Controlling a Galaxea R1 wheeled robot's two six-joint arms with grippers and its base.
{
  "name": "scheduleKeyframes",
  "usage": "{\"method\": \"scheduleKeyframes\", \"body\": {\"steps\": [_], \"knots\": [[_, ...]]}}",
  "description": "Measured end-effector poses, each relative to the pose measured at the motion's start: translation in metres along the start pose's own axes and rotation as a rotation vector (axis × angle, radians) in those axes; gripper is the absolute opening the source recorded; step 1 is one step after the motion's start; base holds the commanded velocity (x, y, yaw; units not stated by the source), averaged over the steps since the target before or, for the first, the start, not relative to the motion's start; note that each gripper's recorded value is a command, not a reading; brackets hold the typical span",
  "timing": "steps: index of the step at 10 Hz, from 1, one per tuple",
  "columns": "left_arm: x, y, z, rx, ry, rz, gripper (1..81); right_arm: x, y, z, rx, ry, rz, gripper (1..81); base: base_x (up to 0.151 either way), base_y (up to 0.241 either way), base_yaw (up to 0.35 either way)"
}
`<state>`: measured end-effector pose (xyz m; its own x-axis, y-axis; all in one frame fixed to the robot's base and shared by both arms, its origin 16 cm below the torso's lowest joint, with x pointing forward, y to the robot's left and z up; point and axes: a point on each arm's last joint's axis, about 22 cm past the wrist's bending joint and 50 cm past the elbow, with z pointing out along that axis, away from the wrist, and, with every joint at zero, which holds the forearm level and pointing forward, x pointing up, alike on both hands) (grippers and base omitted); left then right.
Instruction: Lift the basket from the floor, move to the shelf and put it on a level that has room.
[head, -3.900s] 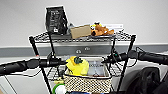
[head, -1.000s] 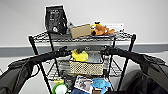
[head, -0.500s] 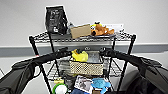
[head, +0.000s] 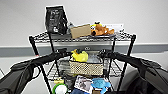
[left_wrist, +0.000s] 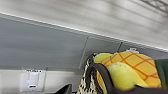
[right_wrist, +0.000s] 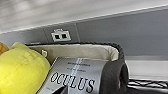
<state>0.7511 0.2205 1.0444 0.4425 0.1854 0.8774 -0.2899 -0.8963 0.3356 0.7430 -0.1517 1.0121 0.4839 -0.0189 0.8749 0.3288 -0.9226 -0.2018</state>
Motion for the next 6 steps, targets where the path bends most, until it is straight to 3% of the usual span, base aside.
{"method": "scheduleKeyframes", "body": {"steps": [6], "knots": [[0.0007,-0.0024,-0.0062,-0.009,-0.001,-0.001,81.1,-0.0046,0.0045,-0.0047,0.01,-0.015,0.013,81.1,0.0,0.0,0.0]]}}
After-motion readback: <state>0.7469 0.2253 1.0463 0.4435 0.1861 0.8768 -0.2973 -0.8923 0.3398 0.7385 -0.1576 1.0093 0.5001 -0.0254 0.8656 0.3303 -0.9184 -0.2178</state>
